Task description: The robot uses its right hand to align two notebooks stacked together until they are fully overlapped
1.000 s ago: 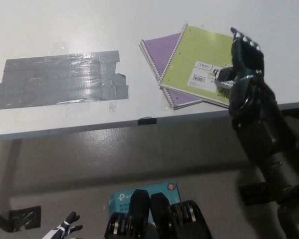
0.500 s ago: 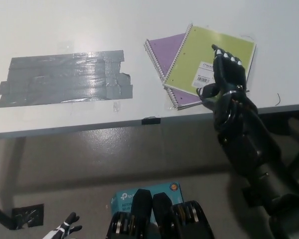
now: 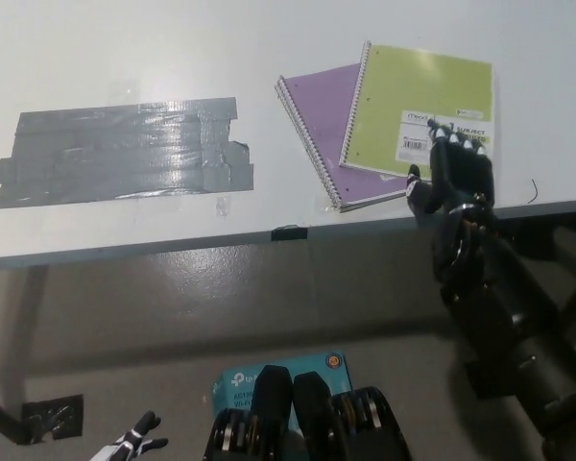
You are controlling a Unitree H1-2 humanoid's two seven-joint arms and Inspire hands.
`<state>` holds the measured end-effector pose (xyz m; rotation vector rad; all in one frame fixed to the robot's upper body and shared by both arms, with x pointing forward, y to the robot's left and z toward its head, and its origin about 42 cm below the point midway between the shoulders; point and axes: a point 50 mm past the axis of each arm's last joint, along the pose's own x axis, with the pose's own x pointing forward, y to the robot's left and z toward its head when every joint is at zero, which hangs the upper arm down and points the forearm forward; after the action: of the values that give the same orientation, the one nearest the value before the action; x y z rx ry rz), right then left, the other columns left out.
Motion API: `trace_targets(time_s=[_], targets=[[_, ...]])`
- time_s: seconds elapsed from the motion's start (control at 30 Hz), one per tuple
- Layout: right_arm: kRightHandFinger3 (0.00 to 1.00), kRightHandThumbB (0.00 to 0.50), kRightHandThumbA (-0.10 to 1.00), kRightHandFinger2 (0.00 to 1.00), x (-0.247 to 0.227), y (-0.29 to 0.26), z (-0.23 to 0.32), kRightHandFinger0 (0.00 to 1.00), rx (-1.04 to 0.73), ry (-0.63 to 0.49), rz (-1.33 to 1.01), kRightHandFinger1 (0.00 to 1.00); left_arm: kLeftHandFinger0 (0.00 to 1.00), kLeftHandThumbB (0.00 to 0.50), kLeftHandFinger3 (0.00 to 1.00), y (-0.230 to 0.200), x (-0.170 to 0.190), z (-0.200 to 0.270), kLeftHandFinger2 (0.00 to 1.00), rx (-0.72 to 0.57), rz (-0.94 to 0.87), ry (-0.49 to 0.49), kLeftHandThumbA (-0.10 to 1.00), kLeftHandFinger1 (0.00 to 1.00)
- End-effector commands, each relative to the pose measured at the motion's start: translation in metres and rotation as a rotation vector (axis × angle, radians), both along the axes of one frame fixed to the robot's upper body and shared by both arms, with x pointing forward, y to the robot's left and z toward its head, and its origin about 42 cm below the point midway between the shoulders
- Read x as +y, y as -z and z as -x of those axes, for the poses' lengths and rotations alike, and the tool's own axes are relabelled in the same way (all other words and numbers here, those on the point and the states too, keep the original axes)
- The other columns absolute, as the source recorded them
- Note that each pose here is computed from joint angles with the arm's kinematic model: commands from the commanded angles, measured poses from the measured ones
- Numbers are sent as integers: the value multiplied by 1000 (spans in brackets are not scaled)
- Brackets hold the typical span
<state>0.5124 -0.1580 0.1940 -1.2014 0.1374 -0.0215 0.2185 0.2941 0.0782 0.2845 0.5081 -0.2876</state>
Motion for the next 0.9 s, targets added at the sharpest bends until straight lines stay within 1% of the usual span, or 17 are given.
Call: trace_targets(time_s=[0.0,0.1,0.13,0.17,0.2,0.23,0.3,0.33,0.37,0.43,0.5,0.6,0.67,0.7,0.77,0.8,0.87], targets=[[1000,155,861,1000,6,-11,-4,1000,-12,-111,42,1000,770,499,1000,-9,4,-1,912,-14,-22,19,1000,799],[1000,179,924,1000,9,-7,-1,1000,0,-164,77,1000,791,500,1000,-10,4,-2,912,-19,-21,19,1000,809],[1000,177,940,1000,9,-7,-2,1000,0,-167,85,1000,791,500,1000,-10,4,-3,909,-21,-20,18,1000,808],[1000,179,954,1000,9,-5,0,1000,17,-179,83,1000,724,500,1000,-10,4,-3,907,-21,-11,9,1000,776],[1000,171,952,1000,7,-3,1,1000,31,-180,82,1000,717,500,1000,-9,4,-2,906,-19,-8,6,1000,774],[1000,171,949,1000,7,-2,1,1000,37,-180,82,1000,717,500,1000,-9,4,-2,904,-18,-8,6,1000,775],[1000,160,951,1000,-6,8,3,1000,73,-158,112,1000,779,500,1000,-10,4,-1,886,-17,2,8,1000,799],[1000,161,953,1000,-5,8,3,1000,74,-159,112,1000,781,500,1000,-10,5,-1,885,-17,2,7,1000,799],[1000,152,1000,1000,-14,15,4,1000,119,-132,112,1000,803,500,1000,-10,4,-1,910,-19,-7,10,1000,808],[1000,146,1000,1000,-23,21,6,1000,153,-113,119,1000,798,500,1000,-10,5,-1,913,-18,-8,9,1000,800],[1000,165,1000,1000,-32,27,9,1000,181,-107,139,1000,740,500,1000,-10,5,-1,913,-15,2,8,1000,770],[1000,170,1000,1000,-38,34,12,1000,203,-123,199,1000,763,500,1000,-11,7,0,899,-15,0,11,1000,772],[1000,193,1000,1000,-36,45,20,1000,225,-198,332,1000,721,500,1000,-10,7,1,882,-13,7,9,1000,769],[1000,215,1000,1000,-32,51,26,1000,231,-264,418,1000,718,500,1000,-10,7,2,887,-10,3,13,1000,780],[1000,219,1000,1000,-28,55,30,1000,248,-278,399,1000,716,500,1000,-9,8,2,889,-8,5,13,1000,777],[1000,274,1000,1000,-22,63,35,1000,228,-309,433,1000,715,500,1000,-9,7,2,890,-6,11,9,1000,777],[1000,283,1000,1000,-14,71,41,1000,250,-332,406,1000,757,491,1000,-8,8,5,893,0,11,8,1000,787]])
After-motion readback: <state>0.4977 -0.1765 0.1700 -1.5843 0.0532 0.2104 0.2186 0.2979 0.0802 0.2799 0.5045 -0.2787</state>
